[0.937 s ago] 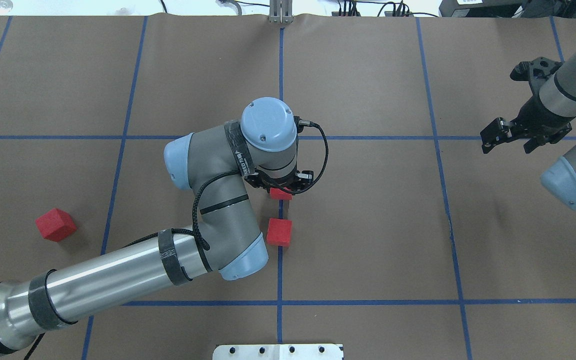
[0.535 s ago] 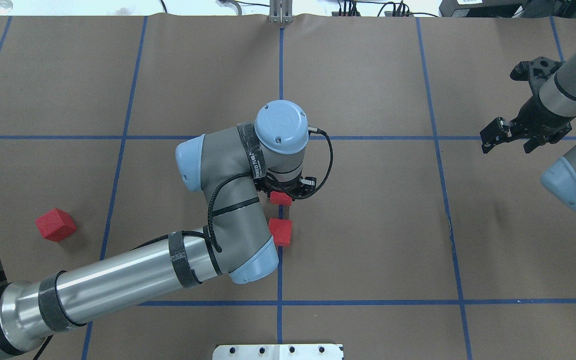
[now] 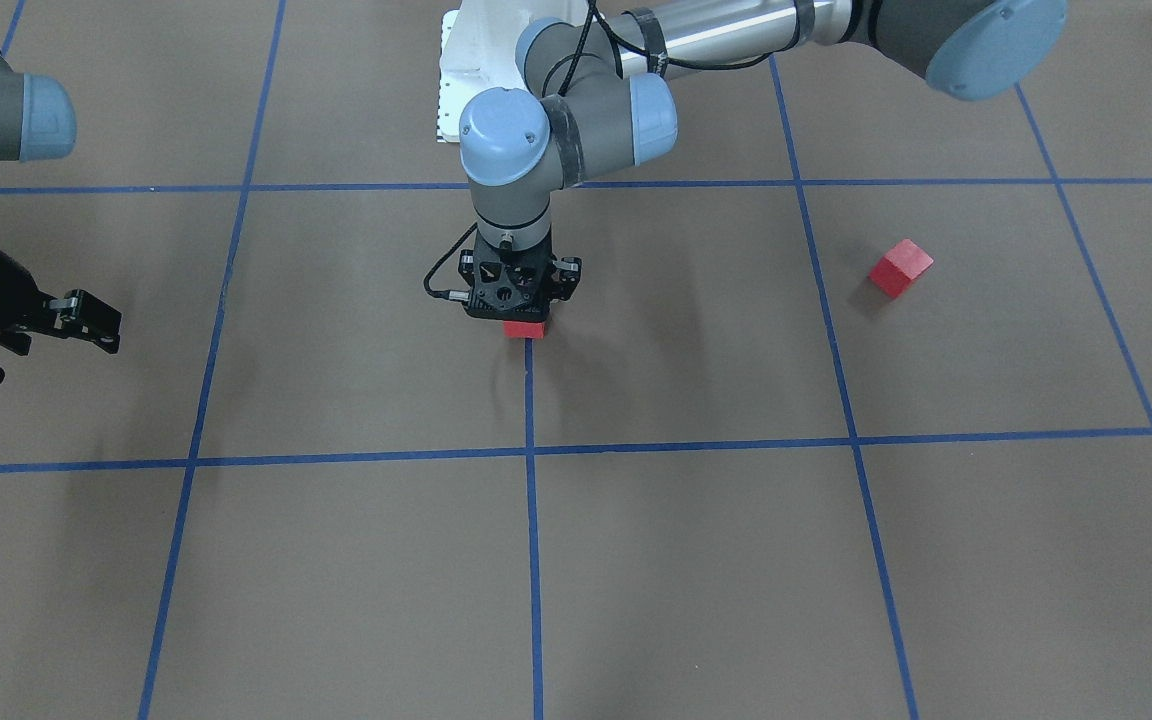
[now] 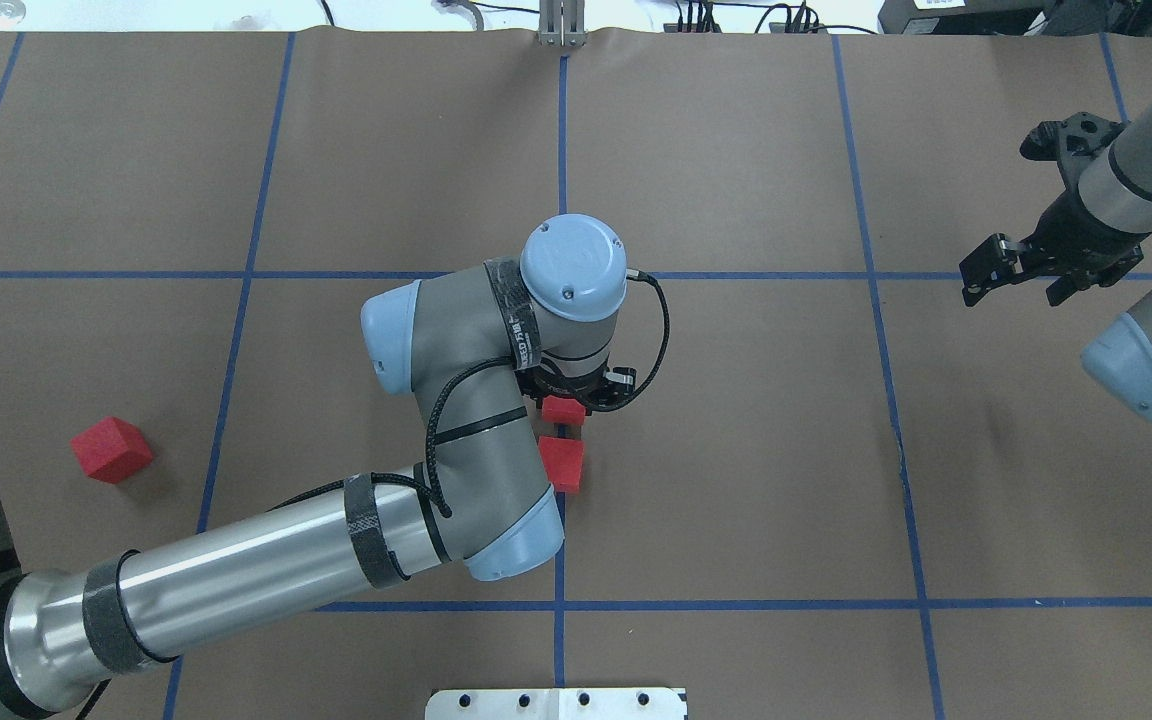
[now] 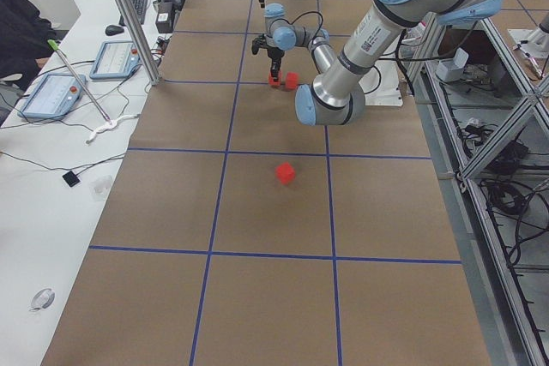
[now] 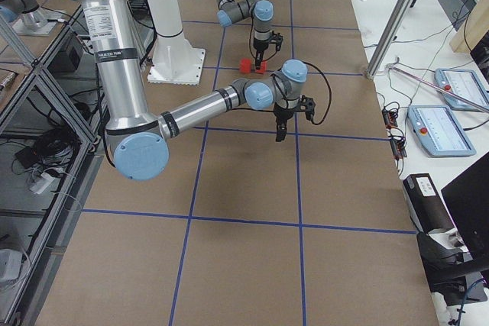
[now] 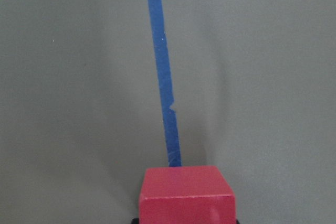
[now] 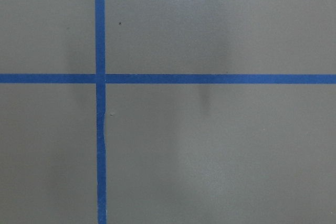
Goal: Form red blocks into L shape at center
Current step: 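Move the held cube onto the placed cube's far side and push them together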
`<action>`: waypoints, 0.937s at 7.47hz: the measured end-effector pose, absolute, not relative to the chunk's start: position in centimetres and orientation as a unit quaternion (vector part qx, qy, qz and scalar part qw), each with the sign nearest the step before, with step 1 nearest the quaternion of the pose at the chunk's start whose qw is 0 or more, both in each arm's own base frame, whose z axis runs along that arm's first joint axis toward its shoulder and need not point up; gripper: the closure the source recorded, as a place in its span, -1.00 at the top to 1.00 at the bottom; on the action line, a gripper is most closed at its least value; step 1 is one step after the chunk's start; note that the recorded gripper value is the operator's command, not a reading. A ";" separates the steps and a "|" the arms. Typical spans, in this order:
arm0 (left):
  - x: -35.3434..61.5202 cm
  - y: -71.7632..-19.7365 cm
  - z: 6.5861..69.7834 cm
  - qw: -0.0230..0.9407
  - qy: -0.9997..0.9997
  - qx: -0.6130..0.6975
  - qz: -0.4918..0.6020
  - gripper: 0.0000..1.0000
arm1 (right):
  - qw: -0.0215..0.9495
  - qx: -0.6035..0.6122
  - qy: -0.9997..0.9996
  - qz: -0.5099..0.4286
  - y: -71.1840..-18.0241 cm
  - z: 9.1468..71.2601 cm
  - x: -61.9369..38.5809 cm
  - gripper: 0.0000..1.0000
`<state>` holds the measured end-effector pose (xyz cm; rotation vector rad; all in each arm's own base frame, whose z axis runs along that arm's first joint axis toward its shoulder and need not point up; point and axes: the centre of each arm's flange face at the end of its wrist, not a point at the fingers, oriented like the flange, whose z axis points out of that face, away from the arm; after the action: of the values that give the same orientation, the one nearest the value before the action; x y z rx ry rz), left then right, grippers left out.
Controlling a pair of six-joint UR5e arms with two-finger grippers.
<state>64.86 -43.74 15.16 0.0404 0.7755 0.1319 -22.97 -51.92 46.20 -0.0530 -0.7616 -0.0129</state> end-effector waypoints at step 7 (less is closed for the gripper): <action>64.9 -43.3 15.2 0.923 0.379 0.014 0.060 -1.00 | 0.927 -0.024 -0.373 -0.006 -51.8 45.9 -22.9 0.99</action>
<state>64.89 -43.30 15.19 0.0283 0.7785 0.1233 -22.86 -51.84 45.92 -0.0482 -0.7647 -0.0126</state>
